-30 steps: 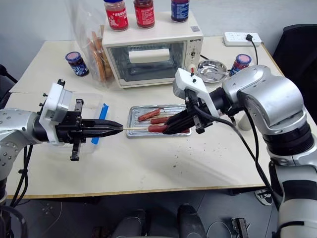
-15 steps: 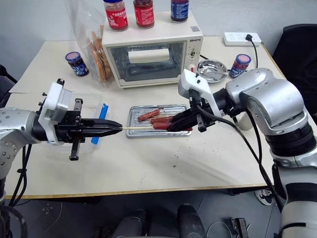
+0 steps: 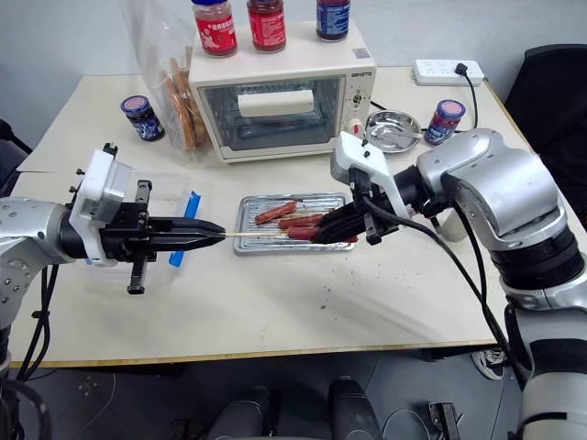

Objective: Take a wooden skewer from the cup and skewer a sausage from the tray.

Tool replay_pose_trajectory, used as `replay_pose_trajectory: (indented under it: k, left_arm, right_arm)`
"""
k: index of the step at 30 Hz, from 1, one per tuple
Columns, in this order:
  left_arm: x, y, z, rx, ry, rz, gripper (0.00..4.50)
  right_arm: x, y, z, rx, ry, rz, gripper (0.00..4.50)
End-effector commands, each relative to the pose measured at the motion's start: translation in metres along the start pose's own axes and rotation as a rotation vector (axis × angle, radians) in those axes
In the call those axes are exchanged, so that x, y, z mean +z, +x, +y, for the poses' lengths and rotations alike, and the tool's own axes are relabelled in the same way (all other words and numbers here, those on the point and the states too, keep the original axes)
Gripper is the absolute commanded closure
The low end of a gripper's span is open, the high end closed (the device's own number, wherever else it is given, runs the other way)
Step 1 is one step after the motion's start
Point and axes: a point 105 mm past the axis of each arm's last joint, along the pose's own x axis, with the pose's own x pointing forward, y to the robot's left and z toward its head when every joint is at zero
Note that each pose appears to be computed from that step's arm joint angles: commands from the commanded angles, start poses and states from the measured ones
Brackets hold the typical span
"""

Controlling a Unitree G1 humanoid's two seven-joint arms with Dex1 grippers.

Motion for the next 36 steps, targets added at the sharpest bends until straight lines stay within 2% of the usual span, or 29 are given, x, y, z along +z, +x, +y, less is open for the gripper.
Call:
replay_pose_trajectory:
  k: [1,11,31,36]
  left_arm:
    - [0.006,0.002,-0.002,-0.012,0.039,-0.008,4.5]
    - [0.006,0.006,-0.003,-0.023,0.041,-0.018,4.5]
    - [0.011,0.036,-0.002,-0.096,0.071,-0.073,4.5]
    - [0.004,0.027,0.002,-0.06,0.053,-0.048,4.5]
  right_arm:
    - [0.014,-0.004,0.006,-0.003,-0.04,-0.036,4.27]
    - [0.02,-0.002,0.007,0.007,-0.039,-0.053,4.27]
    - [0.036,0.016,0.017,0.065,-0.117,-0.076,4.27]
    - [0.031,0.012,0.013,0.034,-0.116,-0.06,2.89]
